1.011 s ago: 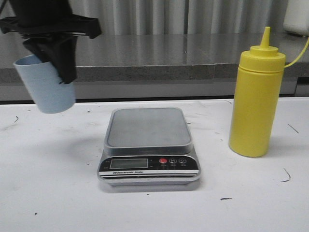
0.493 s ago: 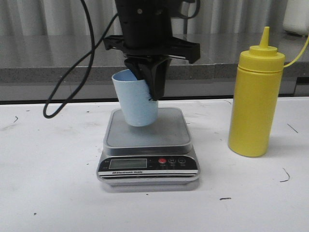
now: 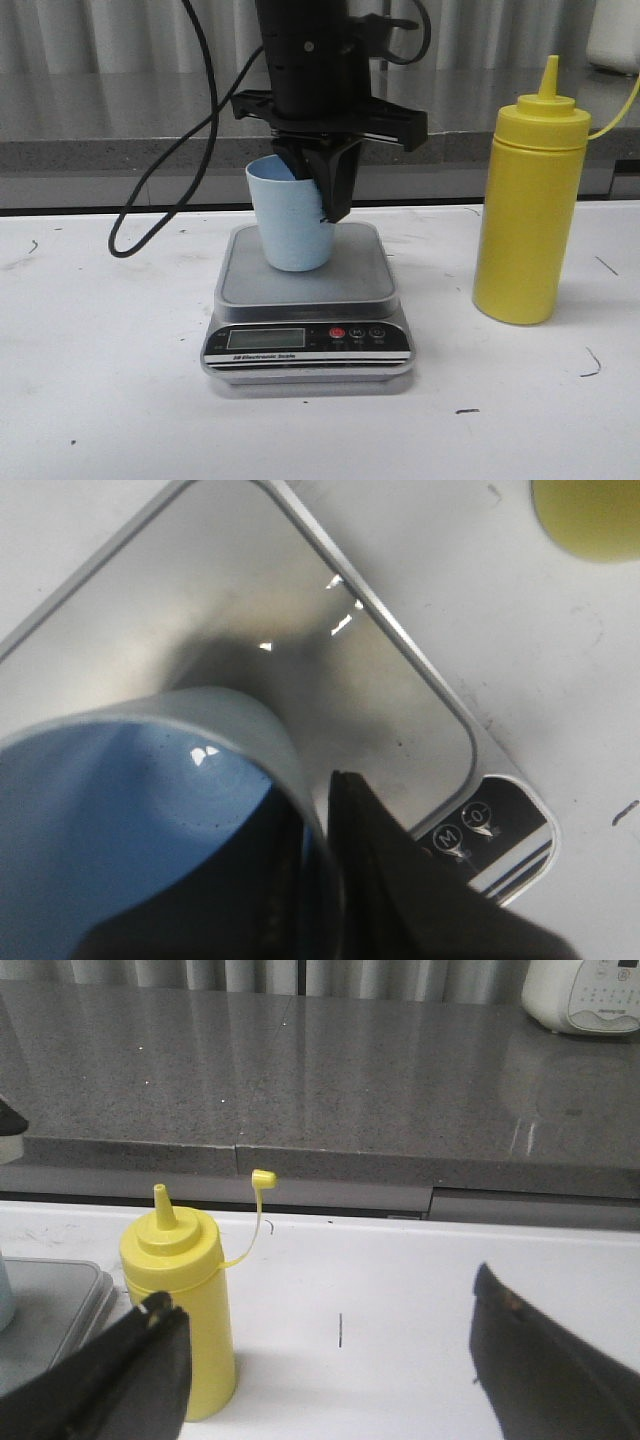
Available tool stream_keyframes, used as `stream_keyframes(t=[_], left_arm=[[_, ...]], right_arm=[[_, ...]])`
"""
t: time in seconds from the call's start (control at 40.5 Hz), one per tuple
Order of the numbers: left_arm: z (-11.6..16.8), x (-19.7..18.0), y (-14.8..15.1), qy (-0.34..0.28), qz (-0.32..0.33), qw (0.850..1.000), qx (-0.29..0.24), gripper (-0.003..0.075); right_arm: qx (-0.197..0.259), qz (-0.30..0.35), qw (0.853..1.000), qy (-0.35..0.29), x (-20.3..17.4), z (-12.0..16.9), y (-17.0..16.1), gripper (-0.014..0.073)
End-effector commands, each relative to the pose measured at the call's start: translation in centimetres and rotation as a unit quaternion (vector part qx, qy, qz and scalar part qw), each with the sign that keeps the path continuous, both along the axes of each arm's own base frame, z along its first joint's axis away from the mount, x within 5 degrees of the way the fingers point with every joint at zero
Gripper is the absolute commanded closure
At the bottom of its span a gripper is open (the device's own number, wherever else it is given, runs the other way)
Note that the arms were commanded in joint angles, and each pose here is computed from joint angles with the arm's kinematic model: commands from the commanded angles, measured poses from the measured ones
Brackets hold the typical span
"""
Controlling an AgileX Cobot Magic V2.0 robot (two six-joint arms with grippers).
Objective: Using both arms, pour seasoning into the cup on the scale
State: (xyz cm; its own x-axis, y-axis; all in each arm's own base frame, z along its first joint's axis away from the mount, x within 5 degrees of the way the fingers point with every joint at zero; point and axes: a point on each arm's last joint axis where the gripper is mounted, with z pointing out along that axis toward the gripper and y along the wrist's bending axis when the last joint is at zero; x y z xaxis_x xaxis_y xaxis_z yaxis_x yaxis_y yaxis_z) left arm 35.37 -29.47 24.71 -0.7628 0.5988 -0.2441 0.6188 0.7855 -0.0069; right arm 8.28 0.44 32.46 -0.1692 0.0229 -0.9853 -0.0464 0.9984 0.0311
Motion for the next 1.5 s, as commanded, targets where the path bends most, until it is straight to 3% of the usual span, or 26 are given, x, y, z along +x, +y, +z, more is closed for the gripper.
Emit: stream_keyframes(t=[0.0,0.049,0.148,0.469,0.592,0.888,1.233,1.48], left_arm=[[3.2,-0.5,0.0,-0.036,-0.002,0.999,-0.031,0.0428],[3.3,-0.6,0.1,-0.035,-0.002,0.999,-0.03,0.0318],[3.6,-0.8,0.3,-0.023,-0.002,1.0,-0.019,0.0169],[7.9,-1.5,0.6,-0.066,-0.004,0.996,-0.056,0.0162],[10.1,-2.4,1.3,-0.085,-0.004,0.994,-0.072,0.0275],[15.5,-4.5,3.8,-0.15,-0.001,0.984,-0.092,0.0743],[18.5,-5.0,7.8,-0.196,0.038,0.976,-0.09,0.074],[16.9,-5.4,14.8,-0.162,0.125,0.977,-0.051,0.074]], right_arm=[[-0.001,0.0,0.999,-0.047,0.2,1.6,0.0,0.0003],[-0.001,0.0,0.999,-0.047,0.2,1.6,0.0,0.0003],[-0.001,0.0,0.999,-0.047,0.2,1.6,0.0,0.0003],[-0.001,0.0,0.999,-0.046,0.2,1.5,0.0,0.0003],[-0.001,0.0,0.999,-0.046,0.2,1.5,0.0,0.0003],[-0.001,0.0,0.999,-0.046,0.2,1.5,0.0,0.0003],[-0.001,0.0,0.999,-0.045,0.2,1.5,0.0,0.0003],[-0.001,0.0,0.999,-0.044,0.2,1.5,0.0,0.0003]])
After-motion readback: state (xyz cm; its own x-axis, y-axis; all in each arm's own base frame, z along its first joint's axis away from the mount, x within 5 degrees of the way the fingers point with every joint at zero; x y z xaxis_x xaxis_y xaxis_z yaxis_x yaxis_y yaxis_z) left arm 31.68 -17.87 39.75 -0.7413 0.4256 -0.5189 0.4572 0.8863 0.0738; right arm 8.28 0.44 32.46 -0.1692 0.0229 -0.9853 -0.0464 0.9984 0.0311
